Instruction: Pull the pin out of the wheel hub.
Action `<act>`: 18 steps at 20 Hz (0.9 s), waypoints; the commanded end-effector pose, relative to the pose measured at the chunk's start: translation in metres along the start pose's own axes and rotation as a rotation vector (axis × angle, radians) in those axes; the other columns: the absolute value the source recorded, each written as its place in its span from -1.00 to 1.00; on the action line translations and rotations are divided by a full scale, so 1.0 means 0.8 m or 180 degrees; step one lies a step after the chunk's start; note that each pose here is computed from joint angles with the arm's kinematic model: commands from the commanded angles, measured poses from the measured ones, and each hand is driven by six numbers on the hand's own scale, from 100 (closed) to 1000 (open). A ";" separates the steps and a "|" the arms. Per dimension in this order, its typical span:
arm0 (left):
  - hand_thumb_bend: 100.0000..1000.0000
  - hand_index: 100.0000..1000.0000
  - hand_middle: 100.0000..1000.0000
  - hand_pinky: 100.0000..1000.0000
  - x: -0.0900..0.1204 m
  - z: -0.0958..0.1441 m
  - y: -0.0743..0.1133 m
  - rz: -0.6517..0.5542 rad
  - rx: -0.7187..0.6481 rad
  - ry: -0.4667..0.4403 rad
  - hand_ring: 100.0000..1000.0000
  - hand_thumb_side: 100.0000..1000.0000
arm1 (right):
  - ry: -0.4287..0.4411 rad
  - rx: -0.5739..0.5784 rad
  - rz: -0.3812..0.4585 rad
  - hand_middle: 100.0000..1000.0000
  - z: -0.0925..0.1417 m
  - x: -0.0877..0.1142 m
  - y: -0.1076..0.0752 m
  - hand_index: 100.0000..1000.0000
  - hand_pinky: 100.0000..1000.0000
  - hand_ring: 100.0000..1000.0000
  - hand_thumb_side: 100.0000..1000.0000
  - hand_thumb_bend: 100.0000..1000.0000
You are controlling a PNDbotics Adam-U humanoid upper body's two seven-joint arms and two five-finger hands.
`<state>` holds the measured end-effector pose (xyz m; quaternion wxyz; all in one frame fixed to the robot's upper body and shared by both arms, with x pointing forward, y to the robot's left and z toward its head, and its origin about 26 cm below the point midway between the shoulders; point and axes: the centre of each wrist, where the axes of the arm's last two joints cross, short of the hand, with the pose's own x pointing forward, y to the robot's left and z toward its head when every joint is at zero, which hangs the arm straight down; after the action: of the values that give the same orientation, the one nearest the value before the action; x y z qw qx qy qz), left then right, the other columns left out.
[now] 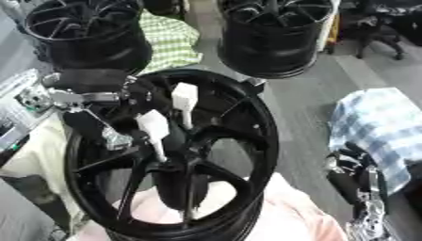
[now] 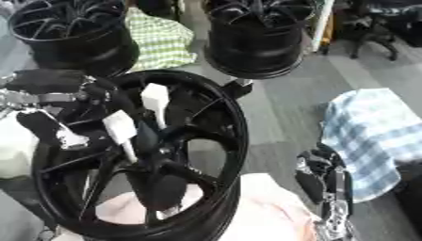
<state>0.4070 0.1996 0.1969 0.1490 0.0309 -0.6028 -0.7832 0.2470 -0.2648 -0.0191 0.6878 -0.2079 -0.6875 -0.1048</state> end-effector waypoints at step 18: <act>-0.56 0.75 0.43 -0.06 -0.028 0.005 -0.007 -0.0854 -0.1470 -0.0352 -1.00 0.10 | -0.0079 0.0026 0.0016 0.36 -0.006 0.007 -0.003 0.61 0.38 0.23 -0.84 -1.00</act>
<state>0.4239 0.2075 0.1776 0.1713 0.0895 -0.5496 -0.8127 0.2472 -0.2648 -0.0190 0.6881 -0.2076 -0.6874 -0.1044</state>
